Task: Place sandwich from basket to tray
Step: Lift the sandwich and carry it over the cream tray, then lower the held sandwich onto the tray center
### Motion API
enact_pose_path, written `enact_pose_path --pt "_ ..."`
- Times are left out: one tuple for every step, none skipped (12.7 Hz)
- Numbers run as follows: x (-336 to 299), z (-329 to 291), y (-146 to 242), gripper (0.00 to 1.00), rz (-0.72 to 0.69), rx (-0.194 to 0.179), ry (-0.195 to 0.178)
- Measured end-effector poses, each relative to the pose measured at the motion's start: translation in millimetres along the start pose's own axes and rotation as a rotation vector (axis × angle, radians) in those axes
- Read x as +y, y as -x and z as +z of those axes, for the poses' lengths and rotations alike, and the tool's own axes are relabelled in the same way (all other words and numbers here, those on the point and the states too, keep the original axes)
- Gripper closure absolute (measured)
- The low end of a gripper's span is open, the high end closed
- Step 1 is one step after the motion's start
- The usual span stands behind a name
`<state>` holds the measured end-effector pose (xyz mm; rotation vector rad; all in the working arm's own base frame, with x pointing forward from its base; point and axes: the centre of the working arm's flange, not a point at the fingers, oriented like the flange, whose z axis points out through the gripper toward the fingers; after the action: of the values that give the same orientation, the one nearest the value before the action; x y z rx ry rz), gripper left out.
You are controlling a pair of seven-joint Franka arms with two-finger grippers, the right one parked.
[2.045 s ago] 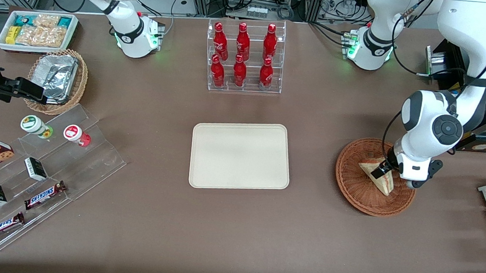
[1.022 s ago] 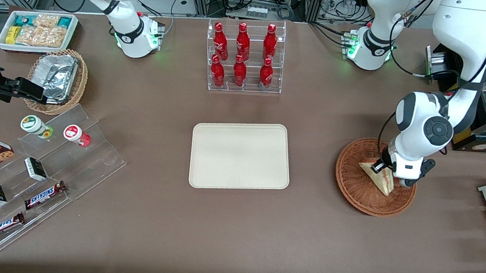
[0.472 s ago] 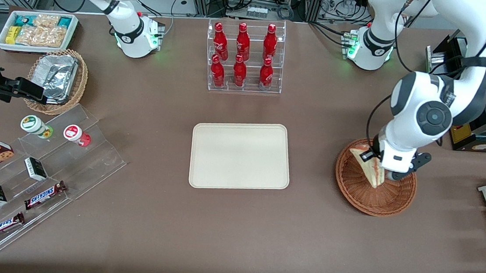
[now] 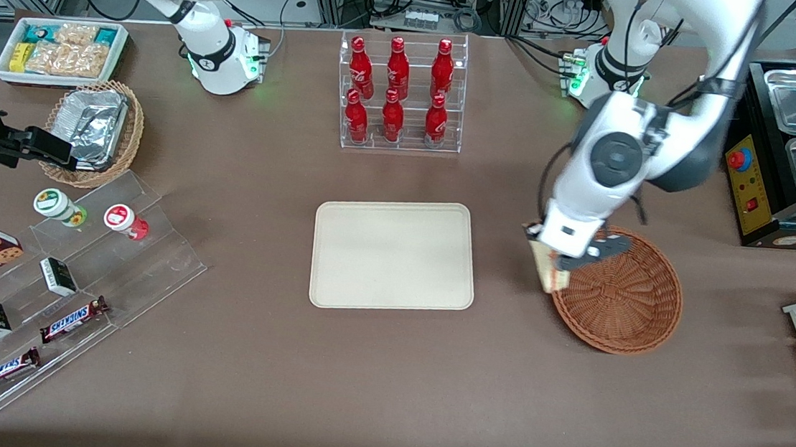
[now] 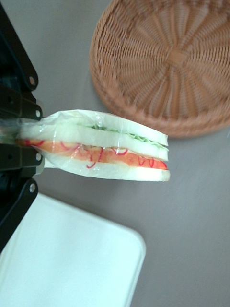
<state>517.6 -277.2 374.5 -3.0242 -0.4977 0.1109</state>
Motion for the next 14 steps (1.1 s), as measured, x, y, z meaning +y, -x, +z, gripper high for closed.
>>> enact_pose_path --pt "19.4 1.3 10.7 0.85 0.033 0.004 -0.001" --pt "38.3 4.3 20.0 0.85 0.065 0.008 -0.002" --pt "58.0 7.9 27.7 0.85 0.095 0.012 -0.003" --pt "78.0 11.6 33.4 0.85 0.121 0.017 -0.001" --pt "97.5 14.4 37.6 0.85 0.139 0.018 0.008" --pt "116.8 17.5 42.6 0.85 0.150 0.008 0.026" --pt "134.4 21.8 48.3 0.85 0.161 -0.002 0.041" --pt "150.2 27.4 54.3 0.85 0.175 -0.007 0.048" --pt "165.4 33.6 62.1 0.85 0.189 -0.009 0.051" --pt "180.6 39.6 71.4 0.85 0.192 -0.009 0.052" --pt "195.2 44.2 81.1 0.85 0.191 -0.005 0.054" --pt "208.2 47.3 90.2 0.85 0.189 -0.001 0.058" --pt "218.9 49.7 97.2 0.85 0.187 0.005 0.066" --pt "226.9 51.3 101.8 0.85 0.185 0.012 0.077"
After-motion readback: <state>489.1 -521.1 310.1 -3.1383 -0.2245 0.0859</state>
